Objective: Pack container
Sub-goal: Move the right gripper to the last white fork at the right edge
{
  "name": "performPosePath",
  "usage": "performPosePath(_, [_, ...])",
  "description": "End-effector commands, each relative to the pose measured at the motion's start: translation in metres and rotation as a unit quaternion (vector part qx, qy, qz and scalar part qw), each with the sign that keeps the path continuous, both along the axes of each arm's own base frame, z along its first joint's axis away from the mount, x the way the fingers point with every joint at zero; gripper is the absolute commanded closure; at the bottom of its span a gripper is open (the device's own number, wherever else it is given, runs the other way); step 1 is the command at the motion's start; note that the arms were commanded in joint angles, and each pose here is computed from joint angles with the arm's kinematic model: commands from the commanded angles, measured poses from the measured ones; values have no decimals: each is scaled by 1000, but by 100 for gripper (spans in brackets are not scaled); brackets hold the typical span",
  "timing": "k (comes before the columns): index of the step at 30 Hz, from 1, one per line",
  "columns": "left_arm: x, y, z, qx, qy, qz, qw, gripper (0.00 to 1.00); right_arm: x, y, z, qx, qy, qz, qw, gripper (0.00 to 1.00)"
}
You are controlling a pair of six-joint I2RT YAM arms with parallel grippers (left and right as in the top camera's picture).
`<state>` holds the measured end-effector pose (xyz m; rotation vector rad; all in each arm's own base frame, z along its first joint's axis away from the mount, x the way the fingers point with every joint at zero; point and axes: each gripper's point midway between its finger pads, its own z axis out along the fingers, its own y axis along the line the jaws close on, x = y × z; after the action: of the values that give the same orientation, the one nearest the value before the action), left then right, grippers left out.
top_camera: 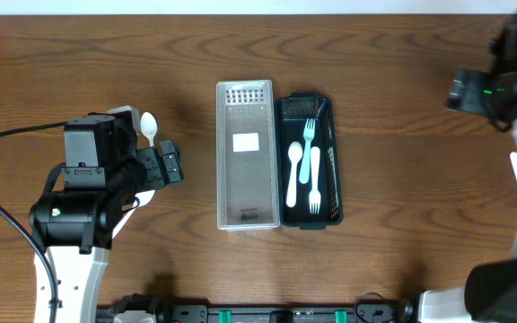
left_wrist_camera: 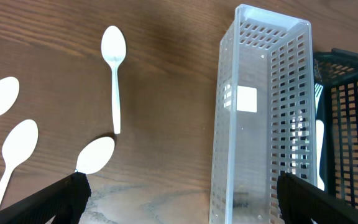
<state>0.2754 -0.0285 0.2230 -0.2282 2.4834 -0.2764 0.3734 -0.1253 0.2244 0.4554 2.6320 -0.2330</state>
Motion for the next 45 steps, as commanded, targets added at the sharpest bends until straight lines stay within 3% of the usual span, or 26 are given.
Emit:
performPosePath(1, [2, -2, 8, -4, -9, -3, 1000, 2, -16, -45, -29, -2, 51, 1, 999, 6])
performPosePath(8, [2, -2, 8, -4, -9, -3, 1000, 2, -58, -107, -91, 52, 127, -107, 985, 11])
performPosePath(17, [4, -2, 10, -5, -16, -3, 1000, 2, -93, -139, -147, 65, 138, -176, 972, 11])
performPosePath(27, [4, -2, 9, -4, -14, -3, 1000, 2, -114, -139, -198, 61, 146, -118, 980, 10])
performPosePath(36, [3, -2, 9, -4, -12, -3, 1000, 2, -102, -132, -197, 42, 144, 56, 987, 9])
performPosePath(45, [3, -2, 9, -5, -13, -3, 1000, 2, -129, -158, -197, 52, 137, 18, 989, 9])
